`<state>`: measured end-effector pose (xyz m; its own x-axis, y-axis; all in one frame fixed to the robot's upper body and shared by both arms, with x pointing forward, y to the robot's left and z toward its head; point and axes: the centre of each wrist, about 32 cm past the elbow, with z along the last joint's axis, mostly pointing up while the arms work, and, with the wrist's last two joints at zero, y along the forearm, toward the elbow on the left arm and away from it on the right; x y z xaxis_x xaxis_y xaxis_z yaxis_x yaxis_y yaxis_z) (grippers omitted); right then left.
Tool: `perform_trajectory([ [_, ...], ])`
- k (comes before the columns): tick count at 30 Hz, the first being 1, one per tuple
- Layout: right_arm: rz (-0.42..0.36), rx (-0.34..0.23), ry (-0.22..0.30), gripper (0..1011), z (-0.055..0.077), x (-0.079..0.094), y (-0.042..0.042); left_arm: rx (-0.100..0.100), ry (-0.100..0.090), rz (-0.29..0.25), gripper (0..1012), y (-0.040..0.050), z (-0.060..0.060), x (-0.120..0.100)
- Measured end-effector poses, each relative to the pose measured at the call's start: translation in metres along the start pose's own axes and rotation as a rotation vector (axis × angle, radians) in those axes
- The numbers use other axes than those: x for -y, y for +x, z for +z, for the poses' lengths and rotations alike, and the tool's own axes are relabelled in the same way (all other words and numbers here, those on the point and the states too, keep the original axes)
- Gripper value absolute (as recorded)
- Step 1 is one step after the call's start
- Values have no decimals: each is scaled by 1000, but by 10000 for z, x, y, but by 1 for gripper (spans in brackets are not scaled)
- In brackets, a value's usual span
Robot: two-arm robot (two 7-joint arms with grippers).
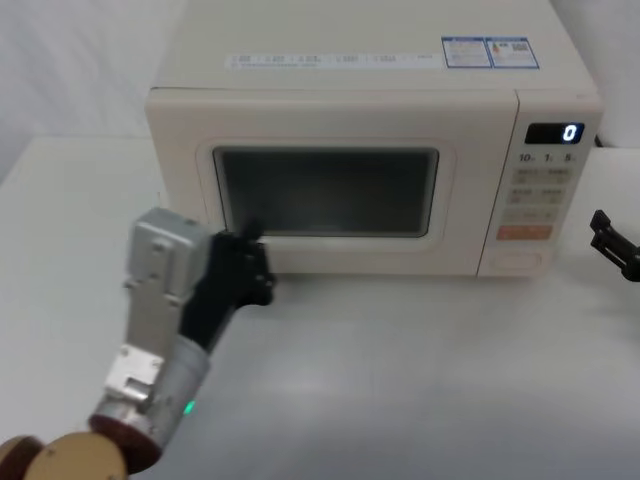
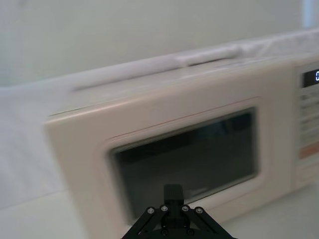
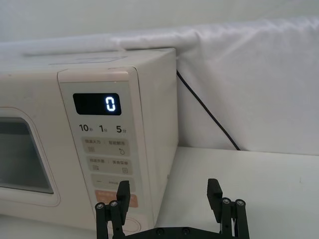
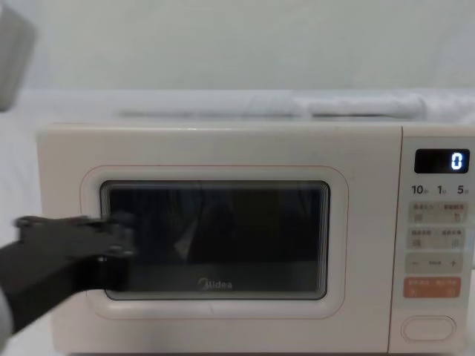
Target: Press the button to open the microwave door with one hand; close the microwave door with the other hand.
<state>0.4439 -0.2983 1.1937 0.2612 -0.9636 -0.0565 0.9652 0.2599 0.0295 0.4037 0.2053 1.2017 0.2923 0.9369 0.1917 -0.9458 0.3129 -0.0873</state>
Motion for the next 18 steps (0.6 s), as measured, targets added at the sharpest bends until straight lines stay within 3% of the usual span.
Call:
perform_trajectory([
  [8, 0, 0, 0, 1002, 0, 0, 0, 2, 14, 96, 0, 164, -98, -187],
  [18, 0, 0, 0, 1002, 0, 0, 0, -36, 28, 219, 0, 395, -277, -376],
])
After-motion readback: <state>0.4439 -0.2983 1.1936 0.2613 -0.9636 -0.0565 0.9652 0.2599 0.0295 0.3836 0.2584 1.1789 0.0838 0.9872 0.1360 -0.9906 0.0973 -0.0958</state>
